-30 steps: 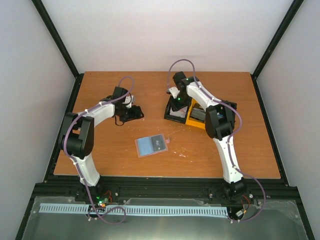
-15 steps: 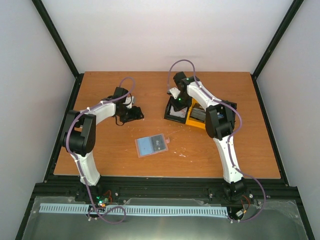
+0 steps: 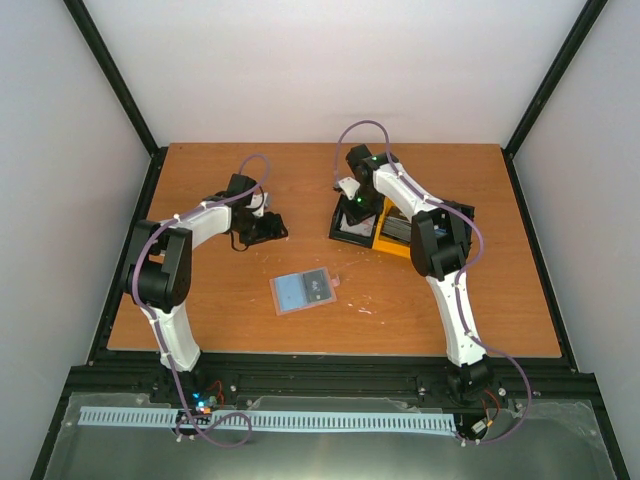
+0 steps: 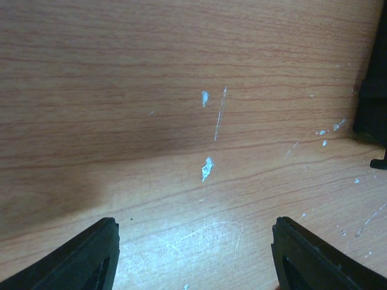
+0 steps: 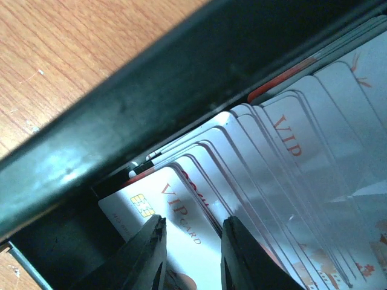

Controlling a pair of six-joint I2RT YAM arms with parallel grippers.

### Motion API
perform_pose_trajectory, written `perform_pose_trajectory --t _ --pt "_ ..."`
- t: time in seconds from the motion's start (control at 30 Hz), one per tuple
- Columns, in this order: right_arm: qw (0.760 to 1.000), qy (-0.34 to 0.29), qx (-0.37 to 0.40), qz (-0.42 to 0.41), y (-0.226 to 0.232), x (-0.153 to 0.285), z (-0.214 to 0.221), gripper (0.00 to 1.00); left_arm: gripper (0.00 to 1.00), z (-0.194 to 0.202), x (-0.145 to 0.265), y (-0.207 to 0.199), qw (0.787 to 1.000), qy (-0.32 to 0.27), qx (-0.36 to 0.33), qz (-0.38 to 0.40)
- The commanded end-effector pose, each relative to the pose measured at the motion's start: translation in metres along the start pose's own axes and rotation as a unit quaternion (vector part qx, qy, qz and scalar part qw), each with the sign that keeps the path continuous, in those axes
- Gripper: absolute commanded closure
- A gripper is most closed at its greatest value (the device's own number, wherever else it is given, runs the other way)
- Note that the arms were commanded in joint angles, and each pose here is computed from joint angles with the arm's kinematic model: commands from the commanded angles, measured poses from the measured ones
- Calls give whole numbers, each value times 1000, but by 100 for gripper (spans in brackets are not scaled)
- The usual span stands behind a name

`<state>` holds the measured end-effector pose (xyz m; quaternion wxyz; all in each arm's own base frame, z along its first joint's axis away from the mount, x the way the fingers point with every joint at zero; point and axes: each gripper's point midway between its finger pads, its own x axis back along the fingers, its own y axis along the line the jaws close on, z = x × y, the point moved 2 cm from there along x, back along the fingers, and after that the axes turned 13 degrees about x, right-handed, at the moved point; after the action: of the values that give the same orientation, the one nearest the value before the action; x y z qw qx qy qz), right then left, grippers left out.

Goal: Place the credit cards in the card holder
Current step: Pick up the credit card from the storage box.

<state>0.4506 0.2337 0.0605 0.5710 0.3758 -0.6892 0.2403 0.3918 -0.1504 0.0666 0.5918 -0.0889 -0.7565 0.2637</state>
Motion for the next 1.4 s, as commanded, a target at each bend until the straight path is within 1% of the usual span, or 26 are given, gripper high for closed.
perform_pose_trajectory --t 0.0,0.13,0.27,0.4,0.73,1.13,1.37 --pt "999 38 5 -16 8 -9 16 73 30 -11 6 -6 1000 -9 -12 6" --pt "999 30 12 -20 10 -4 14 74 30 -11 6 -6 1000 -11 -13 6" --pt "999 16 20 -25 14 9 9 78 30 -11 7 -6 1000 -11 -13 6" --pt "998 3 28 -53 25 17 7 79 30 -10 7 -5 1000 -12 -12 5" --pt "997 -4 38 -71 35 27 10 83 30 -10 8 -4 1000 -15 -12 3" --pt "990 -11 52 -132 56 32 16 82 30 -11 7 -4 1000 -15 -13 2" --pt "990 2 53 -134 57 28 24 76 30 -11 7 -4 1000 -16 -13 1"
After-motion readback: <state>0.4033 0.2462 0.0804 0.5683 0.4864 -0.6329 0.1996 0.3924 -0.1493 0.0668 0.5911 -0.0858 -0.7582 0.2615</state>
